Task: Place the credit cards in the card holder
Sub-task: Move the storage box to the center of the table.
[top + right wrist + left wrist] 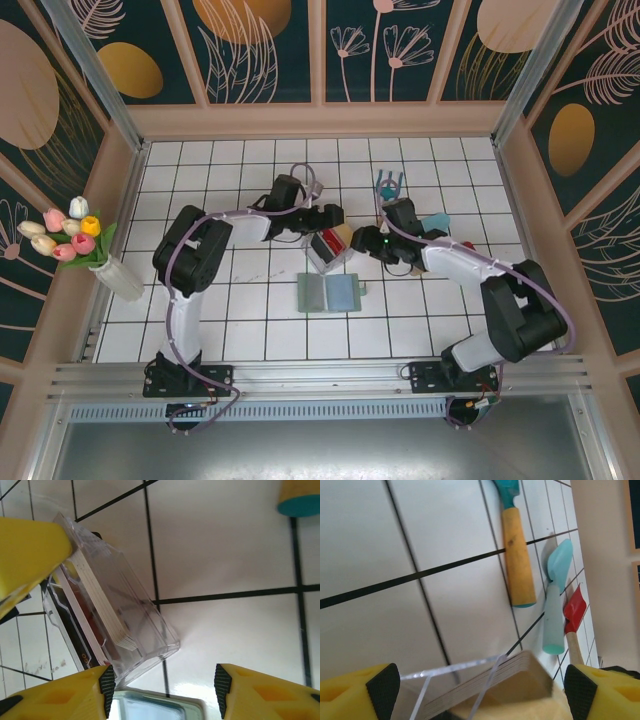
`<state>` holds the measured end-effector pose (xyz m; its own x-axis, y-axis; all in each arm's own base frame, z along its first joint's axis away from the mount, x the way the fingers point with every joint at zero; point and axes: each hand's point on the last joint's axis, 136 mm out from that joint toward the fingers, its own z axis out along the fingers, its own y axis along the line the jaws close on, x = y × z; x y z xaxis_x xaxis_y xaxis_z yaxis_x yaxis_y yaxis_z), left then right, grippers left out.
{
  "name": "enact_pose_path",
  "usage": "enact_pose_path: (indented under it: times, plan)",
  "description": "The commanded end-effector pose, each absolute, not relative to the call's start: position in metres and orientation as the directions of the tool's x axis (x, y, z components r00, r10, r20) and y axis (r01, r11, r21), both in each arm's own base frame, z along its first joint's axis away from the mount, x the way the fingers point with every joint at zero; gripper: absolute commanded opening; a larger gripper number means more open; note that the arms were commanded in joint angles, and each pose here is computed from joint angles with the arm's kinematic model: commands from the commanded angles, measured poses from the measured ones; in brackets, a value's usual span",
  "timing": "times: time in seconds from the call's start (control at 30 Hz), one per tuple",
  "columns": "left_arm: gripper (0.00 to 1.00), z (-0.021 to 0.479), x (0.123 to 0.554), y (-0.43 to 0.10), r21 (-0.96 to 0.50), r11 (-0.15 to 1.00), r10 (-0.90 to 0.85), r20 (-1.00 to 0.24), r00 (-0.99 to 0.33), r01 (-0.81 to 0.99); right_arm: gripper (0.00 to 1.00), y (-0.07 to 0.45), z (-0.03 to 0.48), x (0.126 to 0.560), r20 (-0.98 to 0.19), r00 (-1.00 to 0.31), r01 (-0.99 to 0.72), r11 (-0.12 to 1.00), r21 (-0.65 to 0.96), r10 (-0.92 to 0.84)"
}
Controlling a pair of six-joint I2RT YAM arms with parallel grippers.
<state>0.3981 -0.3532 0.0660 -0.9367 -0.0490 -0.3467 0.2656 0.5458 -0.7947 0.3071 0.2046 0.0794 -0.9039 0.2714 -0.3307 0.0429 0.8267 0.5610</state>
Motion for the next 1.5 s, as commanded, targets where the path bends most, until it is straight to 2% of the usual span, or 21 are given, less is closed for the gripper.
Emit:
enact_pose_path:
  times: [0.0, 0.17, 0.3, 0.5, 0.6, 0.7, 0.8, 1.0, 1.47]
  plan:
    - [0.88, 0.081, 0.405, -0.355, -0.786, 0.557, -0.066, -0.364, -0.929, 0.268, 0.59, 0.187, 0.088, 0.306, -0.365, -0.881, 0.07, 0.845, 0.53, 0.302]
    - [0.91, 0.099, 0.409, -0.323, -0.683, 0.692, -0.136, -0.44, -0.888, 0.232, 0.62, 0.19, 0.107, 0.311, -0.418, -0.878, -0.016, 0.86, 0.51, 0.231]
    - [0.87, 0.109, 0.398, -0.287, -0.623, 0.769, -0.224, -0.471, -0.853, 0.142, 0.62, 0.197, 0.117, 0.318, -0.448, -0.879, -0.08, 0.877, 0.474, 0.162]
    - [0.62, 0.1, 0.363, -0.257, -0.63, 0.776, -0.305, -0.409, -0.86, 0.024, 0.62, 0.204, 0.118, 0.328, -0.48, -0.875, -0.141, 0.912, 0.384, 0.066]
    - [0.55, 0.089, 0.35, -0.256, -0.656, 0.755, -0.321, -0.363, -0.875, -0.004, 0.63, 0.212, 0.118, 0.331, -0.499, -0.866, -0.197, 0.928, 0.316, -0.013]
    - [0.52, 0.078, 0.343, -0.26, -0.672, 0.74, -0.314, -0.319, -0.894, -0.02, 0.63, 0.219, 0.113, 0.335, -0.501, -0.861, -0.233, 0.943, 0.238, -0.087]
    - [0.52, 0.068, 0.34, -0.261, -0.671, 0.74, -0.311, -0.293, -0.904, -0.037, 0.63, 0.225, 0.111, 0.339, -0.496, -0.858, -0.255, 0.949, 0.186, -0.133]
    - [0.59, 0.052, 0.339, -0.271, -0.682, 0.731, -0.278, -0.255, -0.926, -0.032, 0.63, 0.228, 0.106, 0.347, -0.491, -0.856, -0.264, 0.954, 0.145, -0.162]
    - [0.55, 0.02, 0.346, -0.272, -0.636, 0.769, -0.26, -0.222, -0.94, -0.062, 0.64, 0.228, 0.093, 0.361, -0.448, -0.859, -0.288, 0.957, 0.022, -0.249]
